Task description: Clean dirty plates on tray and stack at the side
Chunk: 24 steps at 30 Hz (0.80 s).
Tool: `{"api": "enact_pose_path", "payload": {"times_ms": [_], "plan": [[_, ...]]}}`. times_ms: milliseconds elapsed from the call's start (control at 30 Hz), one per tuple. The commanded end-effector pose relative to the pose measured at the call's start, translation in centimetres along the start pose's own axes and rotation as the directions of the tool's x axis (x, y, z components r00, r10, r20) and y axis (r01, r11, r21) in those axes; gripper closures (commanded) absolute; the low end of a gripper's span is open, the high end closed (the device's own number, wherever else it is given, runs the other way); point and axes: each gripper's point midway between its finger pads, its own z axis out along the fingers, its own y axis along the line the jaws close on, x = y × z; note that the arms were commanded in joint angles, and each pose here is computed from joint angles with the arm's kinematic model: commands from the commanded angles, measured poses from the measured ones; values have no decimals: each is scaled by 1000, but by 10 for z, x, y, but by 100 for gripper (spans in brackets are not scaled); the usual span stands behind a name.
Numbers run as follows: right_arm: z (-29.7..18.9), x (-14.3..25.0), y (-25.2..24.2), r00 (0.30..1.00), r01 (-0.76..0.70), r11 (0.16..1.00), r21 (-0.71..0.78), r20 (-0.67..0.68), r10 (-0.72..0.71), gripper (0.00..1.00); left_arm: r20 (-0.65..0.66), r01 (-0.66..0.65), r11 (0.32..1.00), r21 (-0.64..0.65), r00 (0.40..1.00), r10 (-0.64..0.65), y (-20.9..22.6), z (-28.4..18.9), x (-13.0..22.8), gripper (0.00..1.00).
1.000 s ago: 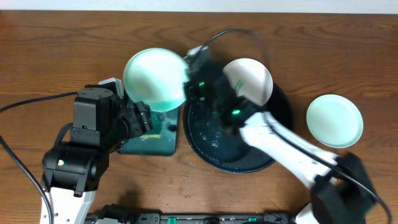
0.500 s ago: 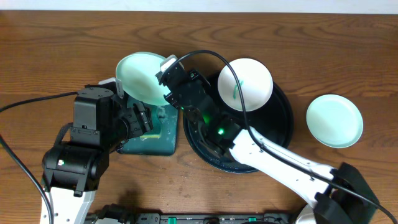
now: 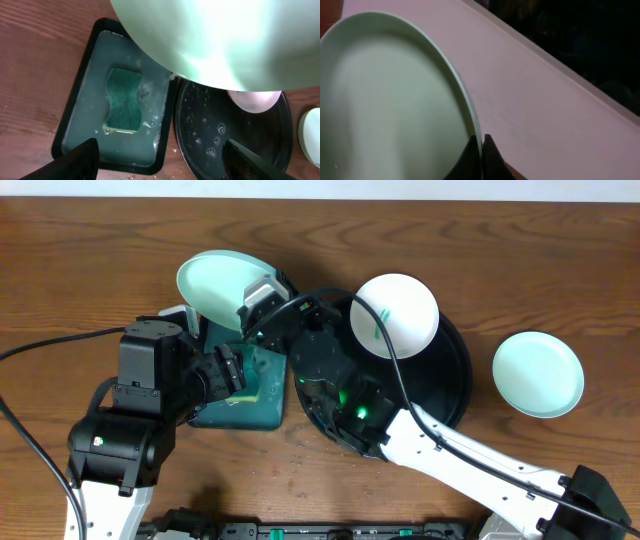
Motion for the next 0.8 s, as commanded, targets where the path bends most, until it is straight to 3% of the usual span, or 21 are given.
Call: {"api": "enact_pose_path", "payload": {"times_ms": [0, 767], "plan": [[-6, -14, -10, 1000, 8, 999, 31, 22, -8, 99, 14, -7, 1000, 5, 1000, 7, -2, -4, -5, 21], [-9, -18, -12, 999, 35, 998, 53, 28, -36, 99, 14, -7, 1000, 5, 1000, 7, -2, -4, -5, 21]]}}
